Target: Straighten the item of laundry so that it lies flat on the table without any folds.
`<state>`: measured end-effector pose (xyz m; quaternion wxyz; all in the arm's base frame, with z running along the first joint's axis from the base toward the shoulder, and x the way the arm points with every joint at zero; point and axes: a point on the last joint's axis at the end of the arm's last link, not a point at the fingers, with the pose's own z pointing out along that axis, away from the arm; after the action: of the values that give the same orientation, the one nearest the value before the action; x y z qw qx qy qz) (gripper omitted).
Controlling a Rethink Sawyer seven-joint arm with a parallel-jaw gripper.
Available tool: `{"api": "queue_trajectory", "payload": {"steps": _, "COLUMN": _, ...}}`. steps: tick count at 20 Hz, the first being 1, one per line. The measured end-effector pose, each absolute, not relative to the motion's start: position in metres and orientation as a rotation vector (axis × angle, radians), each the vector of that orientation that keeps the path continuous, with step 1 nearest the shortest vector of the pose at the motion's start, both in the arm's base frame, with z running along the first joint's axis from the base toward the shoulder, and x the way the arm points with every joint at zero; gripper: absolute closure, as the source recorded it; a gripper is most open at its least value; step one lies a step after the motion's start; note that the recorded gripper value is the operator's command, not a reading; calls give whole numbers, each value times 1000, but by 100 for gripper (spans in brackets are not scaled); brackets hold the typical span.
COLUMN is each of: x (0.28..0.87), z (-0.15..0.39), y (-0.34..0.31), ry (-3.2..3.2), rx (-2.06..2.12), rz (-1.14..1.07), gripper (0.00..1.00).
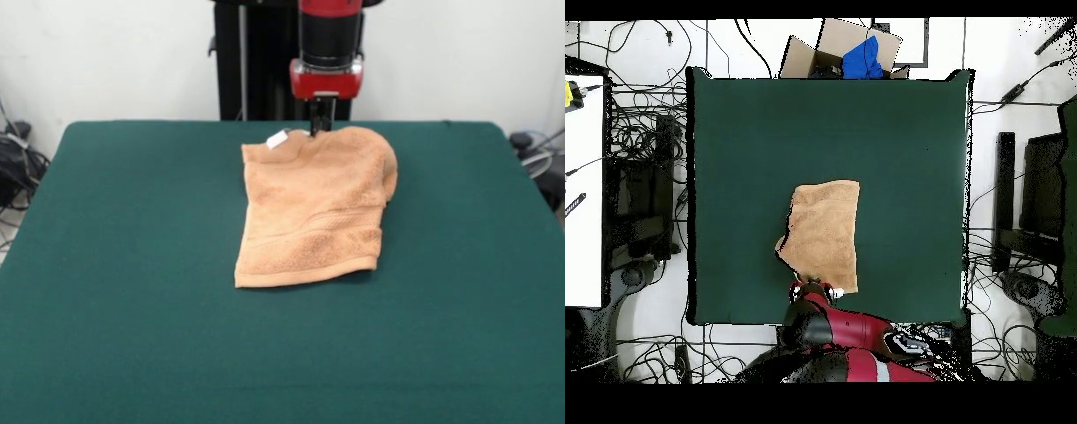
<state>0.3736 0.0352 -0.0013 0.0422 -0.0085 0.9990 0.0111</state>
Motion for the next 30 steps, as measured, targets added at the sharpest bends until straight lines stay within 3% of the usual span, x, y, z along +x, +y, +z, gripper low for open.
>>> {"api": "queue_trajectory", "payload": {"steps": 30, "x": 375, "z": -1, "y": 28, "ry": 3035, "rx": -11, "rz": 6, "gripper": 100}}
